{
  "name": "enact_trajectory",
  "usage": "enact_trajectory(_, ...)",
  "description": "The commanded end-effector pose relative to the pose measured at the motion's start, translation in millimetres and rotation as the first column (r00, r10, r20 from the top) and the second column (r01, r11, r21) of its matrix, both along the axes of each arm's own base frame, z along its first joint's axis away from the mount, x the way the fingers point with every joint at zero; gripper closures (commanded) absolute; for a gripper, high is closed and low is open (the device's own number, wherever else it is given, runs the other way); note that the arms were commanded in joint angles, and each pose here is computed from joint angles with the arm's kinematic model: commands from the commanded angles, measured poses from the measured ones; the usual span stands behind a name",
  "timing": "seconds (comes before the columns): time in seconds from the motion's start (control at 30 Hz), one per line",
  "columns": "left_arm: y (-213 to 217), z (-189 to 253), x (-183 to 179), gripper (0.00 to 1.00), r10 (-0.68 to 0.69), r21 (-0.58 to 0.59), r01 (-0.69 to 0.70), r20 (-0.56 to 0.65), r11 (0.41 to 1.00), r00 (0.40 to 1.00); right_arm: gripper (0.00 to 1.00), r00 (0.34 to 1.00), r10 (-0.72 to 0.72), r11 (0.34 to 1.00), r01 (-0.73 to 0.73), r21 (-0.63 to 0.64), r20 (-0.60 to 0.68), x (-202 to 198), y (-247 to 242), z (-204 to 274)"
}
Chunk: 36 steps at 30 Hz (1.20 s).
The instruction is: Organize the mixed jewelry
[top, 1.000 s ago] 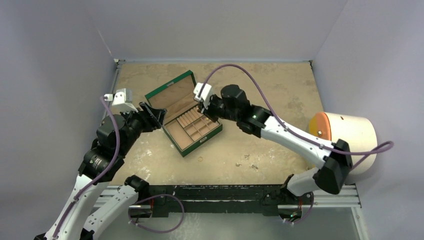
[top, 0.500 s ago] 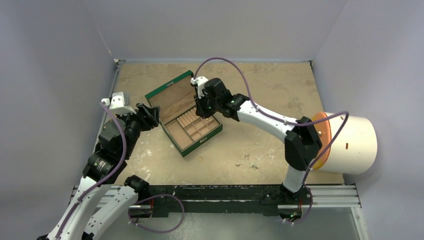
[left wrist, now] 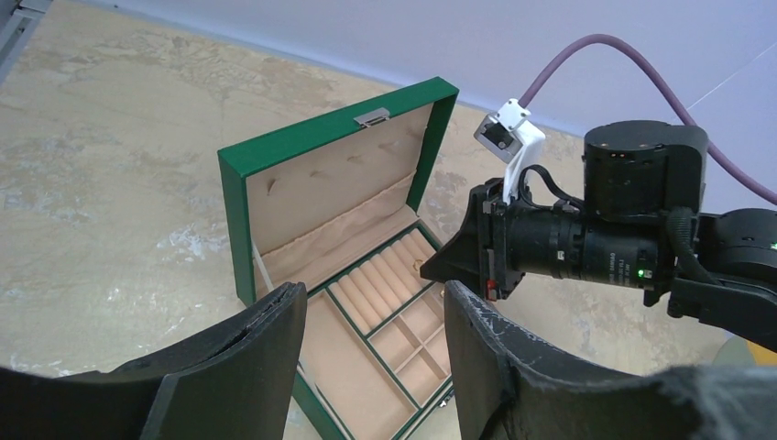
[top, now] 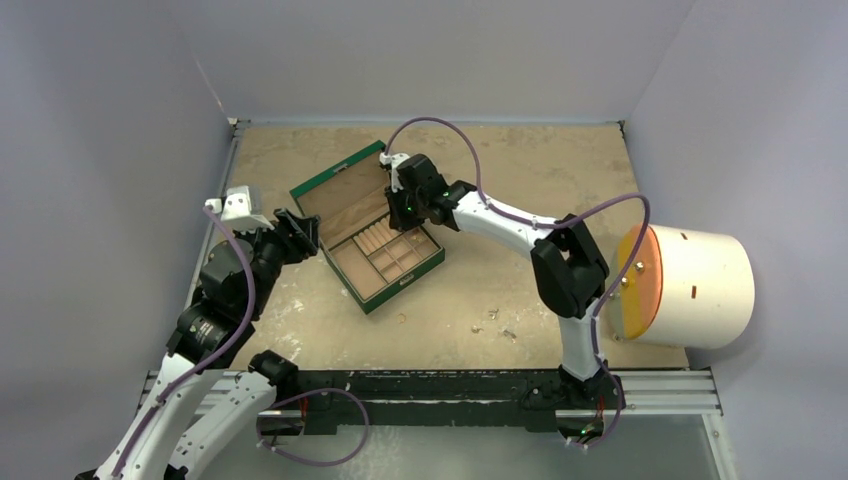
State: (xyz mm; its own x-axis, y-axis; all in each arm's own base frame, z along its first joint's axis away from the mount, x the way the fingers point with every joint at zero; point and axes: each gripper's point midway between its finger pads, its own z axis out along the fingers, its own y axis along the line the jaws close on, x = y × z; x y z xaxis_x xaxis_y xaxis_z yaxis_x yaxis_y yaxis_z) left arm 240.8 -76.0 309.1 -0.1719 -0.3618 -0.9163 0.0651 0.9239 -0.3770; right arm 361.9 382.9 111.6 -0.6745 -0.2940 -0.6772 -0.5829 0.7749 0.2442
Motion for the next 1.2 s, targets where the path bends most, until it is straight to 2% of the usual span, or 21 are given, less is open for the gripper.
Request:
enact_trajectory(0.0, 1, 3, 3, 0.44, 0.001, 0.016, -0.001, 0.019, 1.000, 1.000, 1.00, 0.998, -0.048, 0.998, 0.046, 0.032, 0.038, 17, 4, 17)
enact_trajectory(0.7, -1, 0, 5, 0.44, -0.002, 0.024, 0.002, 0.006, 1.000, 1.000, 1.00, 0.995, -0.097, 0.995, 0.097, 0.000, -0.020, 36, 1, -31)
enact_trajectory(0.93, 0, -2, 6, 0.44, 0.002, 0.031, -0.002, -0.002, 1.000, 1.000, 0.81, 0.994, -0.108, 0.994, 0.107, -0.012, -0.014, 37, -2, -35)
enact_trajectory(1.07, -1, -3, 6, 0.44, 0.003, 0.031, -0.003, -0.003, 1.000, 1.000, 0.72, 0.994, -0.107, 0.994, 0.107, 0.013, 0.015, 36, -3, -17)
enact_trajectory(1.1, -1, -2, 6, 0.44, 0.003, 0.031, -0.003, -0.003, 1.000, 1.000, 0.65, 0.994, -0.109, 0.994, 0.109, 0.019, 0.021, 36, -4, -13)
enact_trajectory(1.17, -1, -3, 7, 0.44, 0.003, 0.032, -0.003, -0.005, 0.999, 1.000, 0.61, 0.994, -0.107, 0.994, 0.106, 0.035, 0.035, 35, -4, -2)
